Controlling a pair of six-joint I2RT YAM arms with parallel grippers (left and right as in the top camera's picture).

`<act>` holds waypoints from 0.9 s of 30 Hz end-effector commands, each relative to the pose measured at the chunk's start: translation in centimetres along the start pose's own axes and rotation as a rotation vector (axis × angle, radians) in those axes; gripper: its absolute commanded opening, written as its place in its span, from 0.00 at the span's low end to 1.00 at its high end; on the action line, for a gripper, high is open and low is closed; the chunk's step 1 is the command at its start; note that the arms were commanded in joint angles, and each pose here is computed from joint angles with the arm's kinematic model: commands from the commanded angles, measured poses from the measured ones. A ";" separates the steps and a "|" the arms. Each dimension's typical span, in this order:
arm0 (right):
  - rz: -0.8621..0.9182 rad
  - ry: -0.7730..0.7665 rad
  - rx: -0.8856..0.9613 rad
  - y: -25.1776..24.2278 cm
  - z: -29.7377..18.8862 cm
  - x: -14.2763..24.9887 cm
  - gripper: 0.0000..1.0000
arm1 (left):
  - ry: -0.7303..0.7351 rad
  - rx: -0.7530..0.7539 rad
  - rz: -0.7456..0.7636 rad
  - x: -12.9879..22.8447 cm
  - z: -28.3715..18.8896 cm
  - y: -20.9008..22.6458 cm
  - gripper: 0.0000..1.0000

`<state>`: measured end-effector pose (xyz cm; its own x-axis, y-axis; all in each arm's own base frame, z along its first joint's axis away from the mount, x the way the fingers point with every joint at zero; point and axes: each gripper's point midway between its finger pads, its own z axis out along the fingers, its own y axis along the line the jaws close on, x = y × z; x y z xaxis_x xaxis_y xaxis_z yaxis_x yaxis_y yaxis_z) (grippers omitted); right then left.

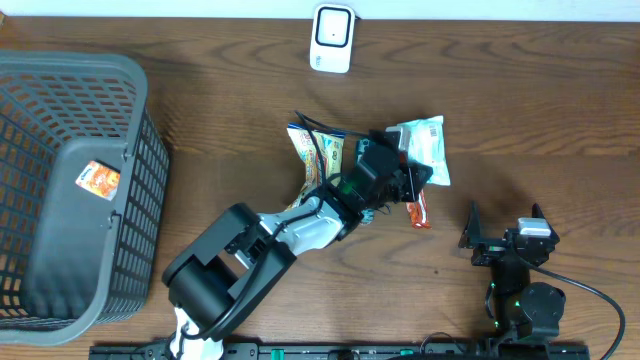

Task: Scan the item barcode
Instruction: 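Carry the green wipes pack to the table right of the red bar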

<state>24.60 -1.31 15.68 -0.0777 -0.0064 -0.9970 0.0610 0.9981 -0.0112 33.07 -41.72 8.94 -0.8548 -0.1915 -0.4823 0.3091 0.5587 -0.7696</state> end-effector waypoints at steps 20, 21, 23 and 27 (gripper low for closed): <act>-0.008 -0.001 -0.010 0.2 0.0 0.0 0.99 | 0.007 -0.128 -0.140 3.2 2.6 4.9 0.08; -0.008 -0.001 -0.010 0.2 0.0 0.0 0.99 | 0.006 -0.135 -0.148 3.3 2.7 5.2 0.08; -0.008 -0.001 -0.010 0.2 0.0 0.0 0.99 | 0.002 -0.152 -0.172 3.5 2.8 5.9 0.08; -0.008 -0.001 -0.010 0.2 0.0 0.0 0.99 | 0.012 -0.174 -0.183 3.9 2.9 6.6 0.08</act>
<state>24.60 -1.31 15.68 -0.0777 -0.0064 -0.9970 0.0610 0.9981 -0.0112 32.54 -41.78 2.60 -0.8963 -0.2650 -0.3556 0.1265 0.6159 -0.7776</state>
